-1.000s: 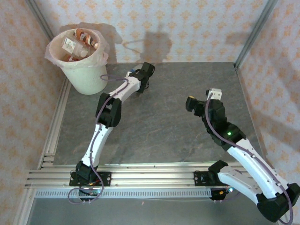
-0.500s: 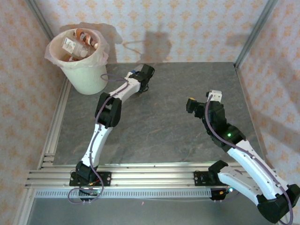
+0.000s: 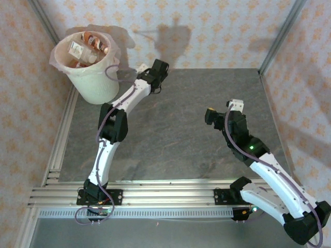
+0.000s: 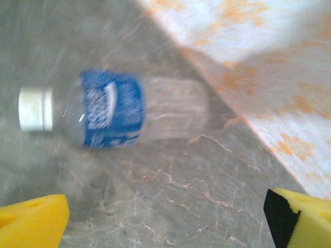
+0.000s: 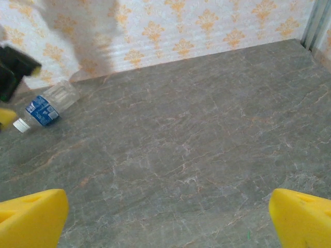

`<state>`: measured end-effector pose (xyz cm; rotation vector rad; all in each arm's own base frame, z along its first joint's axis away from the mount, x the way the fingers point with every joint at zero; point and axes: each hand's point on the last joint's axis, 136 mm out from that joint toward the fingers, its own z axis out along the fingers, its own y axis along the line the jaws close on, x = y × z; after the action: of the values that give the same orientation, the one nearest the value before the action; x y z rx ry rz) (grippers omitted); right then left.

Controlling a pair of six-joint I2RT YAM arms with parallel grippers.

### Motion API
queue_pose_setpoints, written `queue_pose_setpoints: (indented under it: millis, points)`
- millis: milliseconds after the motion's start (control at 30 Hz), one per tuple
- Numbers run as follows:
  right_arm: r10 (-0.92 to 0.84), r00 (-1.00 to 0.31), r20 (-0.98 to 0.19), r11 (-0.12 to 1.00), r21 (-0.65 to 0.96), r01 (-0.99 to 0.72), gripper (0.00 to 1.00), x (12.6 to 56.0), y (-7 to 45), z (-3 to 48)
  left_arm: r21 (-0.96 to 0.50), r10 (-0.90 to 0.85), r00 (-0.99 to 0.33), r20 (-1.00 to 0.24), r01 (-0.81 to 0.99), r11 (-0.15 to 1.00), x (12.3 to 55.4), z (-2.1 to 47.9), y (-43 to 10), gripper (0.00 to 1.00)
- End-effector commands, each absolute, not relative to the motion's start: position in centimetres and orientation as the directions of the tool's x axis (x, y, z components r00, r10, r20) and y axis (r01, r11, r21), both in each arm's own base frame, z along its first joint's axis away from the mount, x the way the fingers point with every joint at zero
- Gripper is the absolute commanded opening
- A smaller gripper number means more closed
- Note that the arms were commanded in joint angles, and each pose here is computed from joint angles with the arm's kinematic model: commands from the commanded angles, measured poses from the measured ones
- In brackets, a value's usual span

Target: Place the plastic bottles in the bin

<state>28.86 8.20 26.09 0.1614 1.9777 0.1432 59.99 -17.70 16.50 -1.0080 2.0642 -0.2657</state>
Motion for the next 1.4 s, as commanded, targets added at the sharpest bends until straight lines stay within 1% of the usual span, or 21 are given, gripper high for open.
queue_pose_setpoints:
  millis: [0, 33, 100, 233, 367, 467, 500, 600, 700, 867, 1000, 1200, 1267, 1367]
  points:
    - [0.183, -0.385, -0.905, 0.983, 0.175, 0.056, 1.00, 29.1, 8.1, 26.3, -0.175, -0.434, -0.515, -0.739, -0.475, 0.862, 59.6, 18.9, -15.6, 1.00]
    - [0.184, -0.384, -0.905, 0.983, 0.176, 0.056, 1.00, 29.1, 8.1, 26.3, -0.109, -0.369, -0.545, -0.753, -0.450, 0.886, 59.8, 18.8, -15.1, 1.00]
    - [0.184, -0.381, -0.906, 0.983, 0.176, 0.055, 1.00, 29.2, 8.1, 26.4, -0.027, -0.271, -0.599, -0.753, -0.384, 0.923, 60.4, 18.0, -14.7, 1.00]
    - [0.182, -0.380, -0.907, 0.983, 0.172, 0.060, 1.00, 29.3, 8.1, 26.5, 0.076, -0.122, -0.636, -0.762, -0.275, 0.958, 61.5, 17.8, -13.9, 1.00]
    - [0.199, -0.375, -0.905, 0.980, 0.188, 0.066, 1.00, 29.6, 8.2, 26.6, 0.108, -0.002, -0.689, -0.725, -0.118, 0.987, 63.1, 15.2, -14.4, 1.00]
    - [0.220, -0.381, -0.898, 0.975, 0.209, 0.071, 1.00, 29.8, 8.5, 26.6, 0.082, 0.032, -0.729, -0.683, -0.033, 0.996, 63.7, 12.8, -14.7, 1.00]
    - [0.227, -0.385, -0.895, 0.974, 0.215, 0.076, 1.00, 29.9, 8.5, 26.5, 0.074, 0.048, -0.734, -0.677, -0.003, 0.997, 63.8, 12.5, -14.9, 1.00]
    - [0.245, -0.388, -0.888, 0.969, 0.228, 0.092, 1.00, 30.2, 8.6, 26.4, 0.110, 0.091, -0.721, -0.687, 0.021, 0.994, 64.3, 12.5, -14.6, 1.00]
    - [0.268, -0.391, -0.881, 0.963, 0.245, 0.109, 1.00, 30.5, 8.6, 26.3, 0.108, 0.097, -0.714, -0.693, 0.030, 0.994, 65.1, 11.8, -13.8, 1.00]
    - [0.306, -0.386, -0.870, 0.952, 0.277, 0.130, 1.00, 30.7, 8.7, 26.2, -0.036, 0.026, -0.760, -0.649, 0.064, 0.997, 65.5, 8.6, -13.5, 1.00]
    - [0.308, -0.383, -0.871, 0.951, 0.276, 0.139, 1.00, 30.8, 8.6, 26.3, -0.092, 0.007, -0.802, -0.597, 0.078, 0.993, 64.8, 6.4, -13.7, 1.00]
    - [0.314, -0.388, -0.866, 0.949, 0.280, 0.144, 1.00, 31.2, 8.9, 26.4, -0.146, -0.010, -0.804, -0.594, 0.096, 0.985, 65.1, 5.5, -14.4, 0.99]
    - [0.319, -0.391, -0.863, 0.948, 0.284, 0.146, 1.00, 31.3, 8.9, 26.3, -0.130, -0.003, -0.803, -0.596, 0.093, 0.987, 65.2, 5.3, -14.3, 0.97]
    - [0.325, -0.393, -0.860, 0.945, 0.289, 0.150, 1.00, 31.5, 9.0, 26.2, -0.054, 0.023, -0.804, -0.594, 0.069, 0.996, 65.0, 4.9, -13.6, 0.92]
